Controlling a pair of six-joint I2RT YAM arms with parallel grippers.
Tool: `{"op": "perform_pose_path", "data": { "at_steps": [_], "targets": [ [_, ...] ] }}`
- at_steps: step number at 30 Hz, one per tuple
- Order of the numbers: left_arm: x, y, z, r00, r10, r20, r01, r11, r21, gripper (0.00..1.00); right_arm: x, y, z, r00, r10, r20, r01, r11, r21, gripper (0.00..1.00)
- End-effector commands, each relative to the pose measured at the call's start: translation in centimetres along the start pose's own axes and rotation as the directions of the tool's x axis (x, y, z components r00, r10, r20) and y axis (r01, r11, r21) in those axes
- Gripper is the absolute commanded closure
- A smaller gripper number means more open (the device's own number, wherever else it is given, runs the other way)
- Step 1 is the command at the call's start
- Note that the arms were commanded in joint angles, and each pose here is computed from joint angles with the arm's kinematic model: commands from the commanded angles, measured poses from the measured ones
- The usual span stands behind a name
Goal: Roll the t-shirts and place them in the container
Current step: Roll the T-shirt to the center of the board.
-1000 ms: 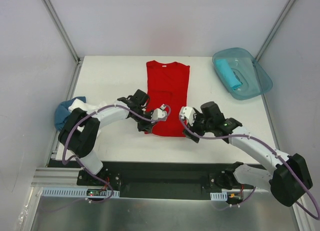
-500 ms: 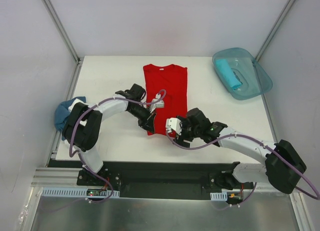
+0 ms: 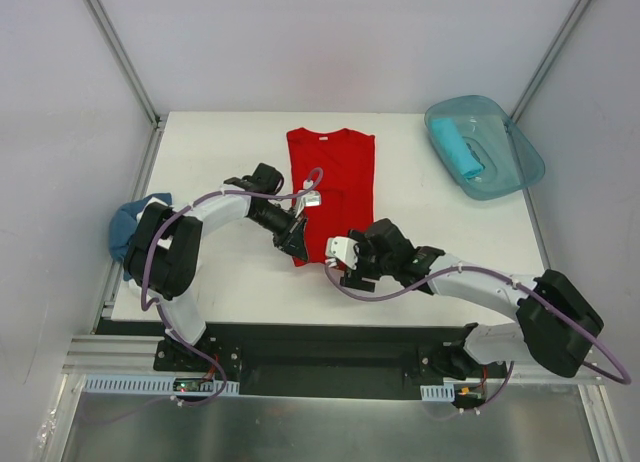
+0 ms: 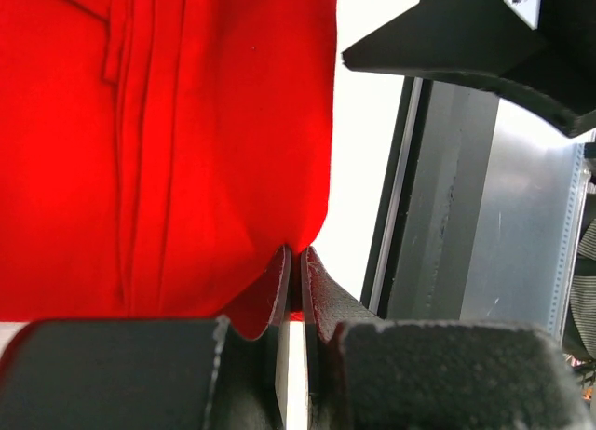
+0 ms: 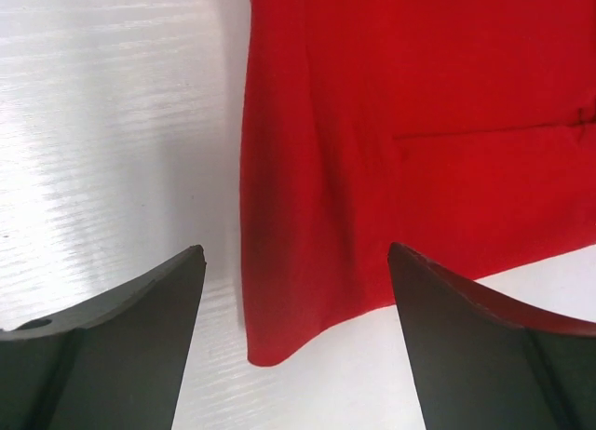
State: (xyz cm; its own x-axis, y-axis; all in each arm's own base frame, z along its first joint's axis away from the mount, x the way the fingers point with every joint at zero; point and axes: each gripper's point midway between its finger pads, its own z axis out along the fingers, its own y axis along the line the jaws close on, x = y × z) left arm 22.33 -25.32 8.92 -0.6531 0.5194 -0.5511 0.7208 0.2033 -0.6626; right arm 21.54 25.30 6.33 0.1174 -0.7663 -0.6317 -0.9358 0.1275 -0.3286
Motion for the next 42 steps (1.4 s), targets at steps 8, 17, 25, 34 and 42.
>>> {"op": "perform_pose_path", "data": {
  "at_steps": [8,17,25,34,42],
  "targets": [
    [-1.3,-1.4,-0.8,0.999,-0.018,0.05,0.015,0.998,0.068,1.0,-0.5,-0.2,1.6,0.997,-0.078,-0.023,0.078,0.996,-0.031,0.21],
    [-0.9,-1.0,-1.8,0.997,-0.039,0.071,0.035,0.998,0.06,1.0,0.5,-1.2,2.4,0.984,-0.163,-0.072,0.165,0.986,0.016,0.51],
    [1.2,1.5,-3.0,0.984,0.177,0.037,-0.168,0.97,-0.174,0.35,0.8,-1.3,1.7,0.992,-0.118,-0.044,0.116,0.992,-0.056,0.95],
    [1.9,2.5,-3.5,0.81,0.583,-0.065,-0.527,0.675,-0.516,0.01,-0.5,-1.3,1.1,0.999,0.018,-0.037,-0.023,0.989,-0.145,0.95],
    [0.9,1.0,-1.1,0.644,0.754,-0.133,-0.676,0.479,-0.56,0.01,-0.3,-1.4,1.1,0.998,0.038,-0.055,-0.047,0.985,-0.167,0.95]
  ]
}}
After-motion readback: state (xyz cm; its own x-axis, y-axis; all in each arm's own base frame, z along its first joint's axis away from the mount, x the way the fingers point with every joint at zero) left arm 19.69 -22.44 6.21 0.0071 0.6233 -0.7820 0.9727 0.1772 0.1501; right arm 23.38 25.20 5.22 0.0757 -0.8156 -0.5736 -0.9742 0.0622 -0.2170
